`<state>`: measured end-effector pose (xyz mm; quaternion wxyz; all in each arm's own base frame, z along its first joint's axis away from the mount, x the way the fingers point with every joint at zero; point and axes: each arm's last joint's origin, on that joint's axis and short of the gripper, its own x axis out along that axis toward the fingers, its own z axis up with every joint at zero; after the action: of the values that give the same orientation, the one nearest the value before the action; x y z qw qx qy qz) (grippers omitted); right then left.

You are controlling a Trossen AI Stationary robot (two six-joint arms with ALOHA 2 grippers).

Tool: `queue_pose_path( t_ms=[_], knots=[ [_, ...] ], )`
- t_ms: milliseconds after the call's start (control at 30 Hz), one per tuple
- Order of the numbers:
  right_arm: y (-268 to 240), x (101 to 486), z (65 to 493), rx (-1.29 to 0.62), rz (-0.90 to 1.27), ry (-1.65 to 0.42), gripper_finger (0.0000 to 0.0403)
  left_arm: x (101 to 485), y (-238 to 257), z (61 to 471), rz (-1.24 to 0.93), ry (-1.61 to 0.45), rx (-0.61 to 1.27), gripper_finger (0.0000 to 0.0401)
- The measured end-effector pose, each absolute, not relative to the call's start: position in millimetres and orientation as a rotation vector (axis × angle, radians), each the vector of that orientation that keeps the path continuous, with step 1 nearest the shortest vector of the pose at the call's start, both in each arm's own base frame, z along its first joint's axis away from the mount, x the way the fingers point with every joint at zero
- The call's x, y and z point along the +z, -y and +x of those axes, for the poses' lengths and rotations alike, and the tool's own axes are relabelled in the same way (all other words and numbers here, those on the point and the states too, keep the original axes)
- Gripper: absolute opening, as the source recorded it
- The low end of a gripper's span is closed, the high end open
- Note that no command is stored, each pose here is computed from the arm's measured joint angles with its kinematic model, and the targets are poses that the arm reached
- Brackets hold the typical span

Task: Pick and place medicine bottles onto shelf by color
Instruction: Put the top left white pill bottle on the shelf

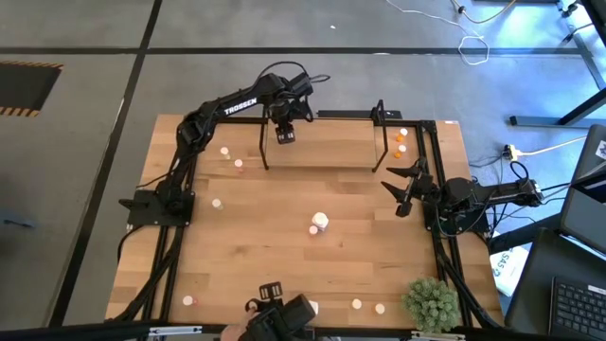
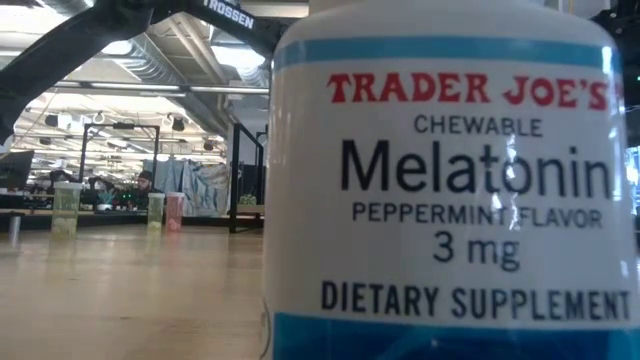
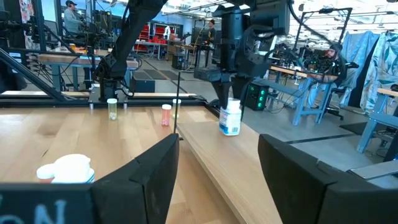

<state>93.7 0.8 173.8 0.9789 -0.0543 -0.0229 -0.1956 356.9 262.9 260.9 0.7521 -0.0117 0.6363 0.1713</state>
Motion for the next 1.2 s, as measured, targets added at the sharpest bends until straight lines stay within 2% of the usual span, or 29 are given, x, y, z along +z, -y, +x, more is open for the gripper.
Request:
queue_pose_path(
  t_ms=[600,1200],
  knots=[
    [-0.8,173.9,93.7,-0.394,-0.109,0.046,0.0223,262.6,-264.3,356.4,-0.032,-1.384,0.429,0.0175],
    [-0.8,173.9,93.7,-0.394,-0.109,0.046,0.0223,262.6,-264.3,356.4,-0.026,-1.386,0.427,0.0228]
  ],
)
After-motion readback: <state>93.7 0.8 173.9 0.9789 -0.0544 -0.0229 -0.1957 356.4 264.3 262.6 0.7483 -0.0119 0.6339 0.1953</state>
